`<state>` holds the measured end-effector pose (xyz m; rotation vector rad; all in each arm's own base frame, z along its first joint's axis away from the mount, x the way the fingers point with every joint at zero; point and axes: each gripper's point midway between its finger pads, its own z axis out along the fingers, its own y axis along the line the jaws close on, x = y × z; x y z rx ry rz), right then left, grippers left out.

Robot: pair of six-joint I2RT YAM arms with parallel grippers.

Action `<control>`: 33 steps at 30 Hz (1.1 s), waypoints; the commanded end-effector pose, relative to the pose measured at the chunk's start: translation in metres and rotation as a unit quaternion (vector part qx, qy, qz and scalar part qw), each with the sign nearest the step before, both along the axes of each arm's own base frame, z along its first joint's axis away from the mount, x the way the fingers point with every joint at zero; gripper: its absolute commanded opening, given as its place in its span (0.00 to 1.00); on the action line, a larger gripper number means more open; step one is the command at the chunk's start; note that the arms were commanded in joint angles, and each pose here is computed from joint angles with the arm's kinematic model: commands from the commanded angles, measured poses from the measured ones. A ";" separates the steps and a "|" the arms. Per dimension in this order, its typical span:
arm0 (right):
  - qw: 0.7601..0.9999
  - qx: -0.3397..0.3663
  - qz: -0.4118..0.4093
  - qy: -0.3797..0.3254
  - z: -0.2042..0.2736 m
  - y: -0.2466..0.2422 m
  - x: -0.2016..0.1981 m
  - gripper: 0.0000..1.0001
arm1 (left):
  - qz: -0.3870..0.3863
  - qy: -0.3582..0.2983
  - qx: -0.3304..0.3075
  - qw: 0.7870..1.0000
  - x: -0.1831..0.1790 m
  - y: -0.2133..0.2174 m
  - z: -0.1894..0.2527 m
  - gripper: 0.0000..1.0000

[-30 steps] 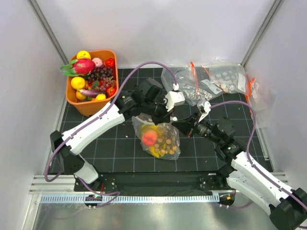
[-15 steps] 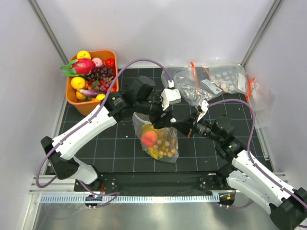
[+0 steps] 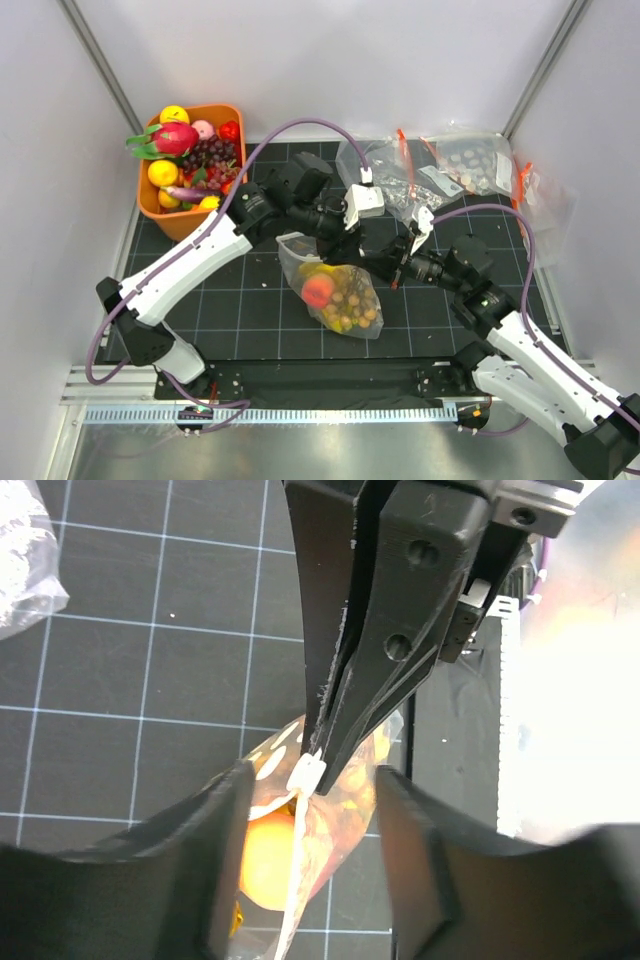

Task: Place the food in the zip-top bag and seal the zipper
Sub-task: Zip the zipper food storage bag at the center of the board.

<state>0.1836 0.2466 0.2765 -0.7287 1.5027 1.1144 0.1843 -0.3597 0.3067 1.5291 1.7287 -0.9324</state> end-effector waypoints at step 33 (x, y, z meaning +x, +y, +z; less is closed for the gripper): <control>0.986 0.057 -0.139 -0.075 0.055 -0.043 0.010 0.01 | 0.074 -0.037 -0.004 0.997 0.021 0.017 -0.014 0.00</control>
